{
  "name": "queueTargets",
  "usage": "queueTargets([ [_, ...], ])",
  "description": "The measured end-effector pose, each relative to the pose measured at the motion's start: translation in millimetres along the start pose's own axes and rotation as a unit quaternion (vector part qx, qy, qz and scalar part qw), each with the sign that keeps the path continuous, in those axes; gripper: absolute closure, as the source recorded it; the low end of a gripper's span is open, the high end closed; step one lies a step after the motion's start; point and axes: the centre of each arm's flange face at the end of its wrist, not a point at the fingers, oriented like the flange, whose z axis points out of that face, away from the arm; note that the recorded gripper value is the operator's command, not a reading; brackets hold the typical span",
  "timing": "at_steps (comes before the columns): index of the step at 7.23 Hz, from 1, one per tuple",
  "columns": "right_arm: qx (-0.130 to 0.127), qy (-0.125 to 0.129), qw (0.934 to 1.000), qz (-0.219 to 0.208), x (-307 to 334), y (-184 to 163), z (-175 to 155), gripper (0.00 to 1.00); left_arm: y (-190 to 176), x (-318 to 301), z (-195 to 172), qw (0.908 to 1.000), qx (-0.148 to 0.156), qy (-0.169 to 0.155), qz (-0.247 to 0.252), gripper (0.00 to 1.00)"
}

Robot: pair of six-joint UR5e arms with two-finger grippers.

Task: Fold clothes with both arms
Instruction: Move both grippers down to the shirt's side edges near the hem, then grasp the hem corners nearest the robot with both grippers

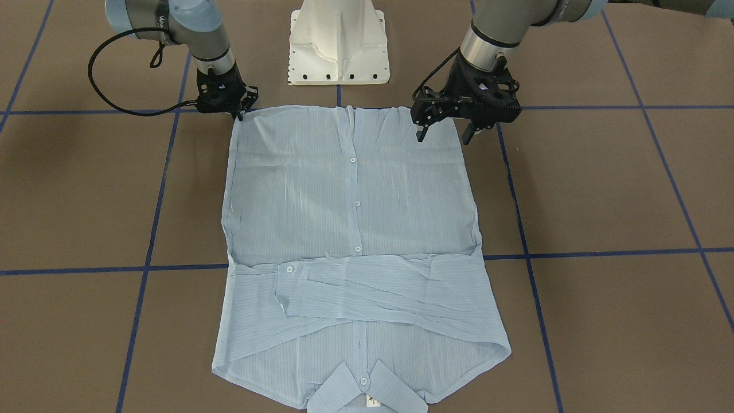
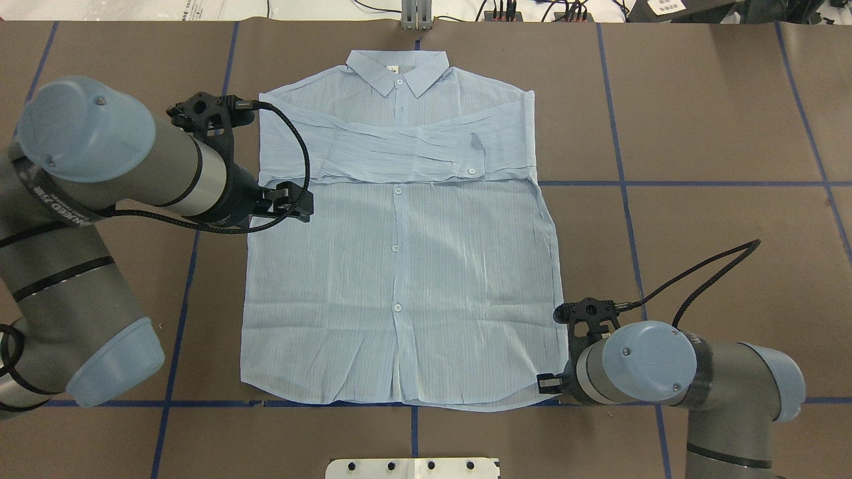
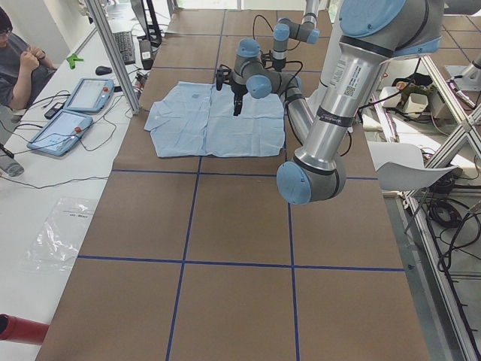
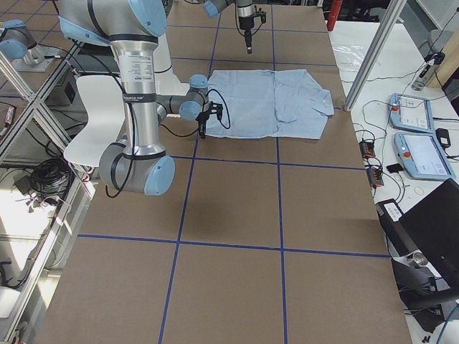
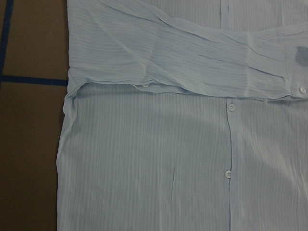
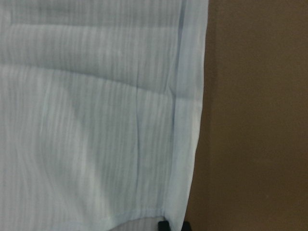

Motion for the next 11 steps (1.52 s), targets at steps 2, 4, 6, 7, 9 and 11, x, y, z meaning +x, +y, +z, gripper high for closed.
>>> queueTargets([
  [2,0.001,-0.007,1.0000,0.002,-3,-2,-7,1.00,-1,-1,1,1.0000,0.000,-0.002,-0.001,0.08],
  [4,0.007,-0.015,0.9998,0.006,-5,-6,-17,1.00,0,-7,3,1.0000,-0.001,-0.006,-0.003,0.08],
  [6,0.018,-0.031,0.9993,0.007,-9,-8,-35,1.00,16,-40,15,0.9996,0.004,-0.017,-0.023,0.09],
  [7,0.024,-0.038,0.9990,0.007,-11,-8,-43,1.00,37,-72,30,0.9993,0.004,-0.013,-0.036,0.10],
  [9,0.033,-0.042,0.9985,0.009,-12,-10,-50,1.00,98,-118,68,0.9979,-0.008,-0.017,-0.063,0.13],
  [11,0.040,-0.043,0.9982,0.012,-11,-13,-52,1.00,150,-118,104,0.9954,-0.032,-0.032,-0.085,0.18],
])
